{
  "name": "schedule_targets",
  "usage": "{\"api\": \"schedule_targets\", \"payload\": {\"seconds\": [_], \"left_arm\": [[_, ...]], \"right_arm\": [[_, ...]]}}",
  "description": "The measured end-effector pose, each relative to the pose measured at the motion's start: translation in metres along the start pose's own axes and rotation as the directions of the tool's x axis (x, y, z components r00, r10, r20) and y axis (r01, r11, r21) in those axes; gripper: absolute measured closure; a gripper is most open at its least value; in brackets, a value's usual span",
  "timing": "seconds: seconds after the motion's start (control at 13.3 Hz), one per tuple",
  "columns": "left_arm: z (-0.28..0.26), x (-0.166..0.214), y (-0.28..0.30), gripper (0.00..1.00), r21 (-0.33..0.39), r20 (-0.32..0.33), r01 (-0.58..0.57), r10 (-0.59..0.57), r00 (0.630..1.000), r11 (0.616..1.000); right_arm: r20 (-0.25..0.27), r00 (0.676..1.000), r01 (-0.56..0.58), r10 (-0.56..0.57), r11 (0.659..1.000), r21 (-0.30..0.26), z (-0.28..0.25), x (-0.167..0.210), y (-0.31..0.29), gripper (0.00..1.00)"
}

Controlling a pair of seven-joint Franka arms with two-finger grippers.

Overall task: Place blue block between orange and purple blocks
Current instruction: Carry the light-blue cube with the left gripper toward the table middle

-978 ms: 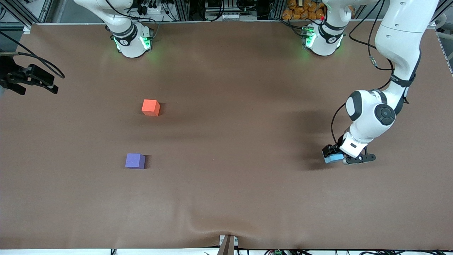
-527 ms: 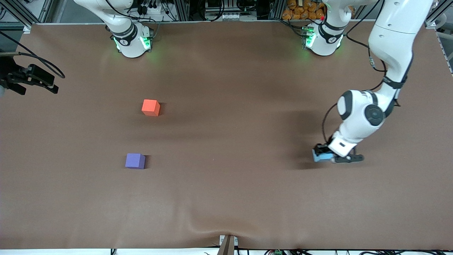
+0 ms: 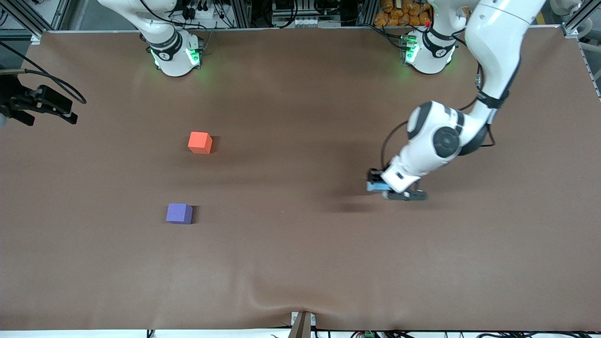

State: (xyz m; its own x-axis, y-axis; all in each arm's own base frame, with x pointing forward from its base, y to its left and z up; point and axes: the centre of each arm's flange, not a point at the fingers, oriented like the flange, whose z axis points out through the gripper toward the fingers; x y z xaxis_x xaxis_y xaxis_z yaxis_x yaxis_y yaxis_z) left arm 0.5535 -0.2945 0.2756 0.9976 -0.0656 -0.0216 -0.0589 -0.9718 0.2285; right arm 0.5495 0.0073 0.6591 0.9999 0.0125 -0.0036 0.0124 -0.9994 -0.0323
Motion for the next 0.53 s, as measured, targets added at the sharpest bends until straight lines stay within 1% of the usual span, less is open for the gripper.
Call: {"api": "schedule_targets", "payload": {"seconds": [0.08,0.23,0.3,0.53], "left_arm": [[-0.002,-0.009,0.037,0.46,-0.01,-0.005,-0.048,0.048,0.999,0.999],[-0.003,-0.031,0.102,0.46,-0.031,-0.014,-0.088,0.087,0.996,0.996],[-0.003,-0.041,0.132,0.46,-0.044,-0.017,-0.081,0.08,0.997,0.996],[-0.003,-0.066,0.205,0.46,-0.074,0.007,-0.02,0.021,1.0,0.997]], "right_arm": [[0.0,1.0,0.0,0.0,1.0,0.0,0.0,0.0,0.0,0.0],[0.0,1.0,0.0,0.0,1.0,0.0,0.0,0.0,0.0,0.0],[0.0,1.0,-0.001,0.001,1.0,0.0,0.0,0.0,0.0,0.0],[0.002,1.0,-0.001,0.001,1.0,0.0,0.001,0.0,0.0,0.0]]}}
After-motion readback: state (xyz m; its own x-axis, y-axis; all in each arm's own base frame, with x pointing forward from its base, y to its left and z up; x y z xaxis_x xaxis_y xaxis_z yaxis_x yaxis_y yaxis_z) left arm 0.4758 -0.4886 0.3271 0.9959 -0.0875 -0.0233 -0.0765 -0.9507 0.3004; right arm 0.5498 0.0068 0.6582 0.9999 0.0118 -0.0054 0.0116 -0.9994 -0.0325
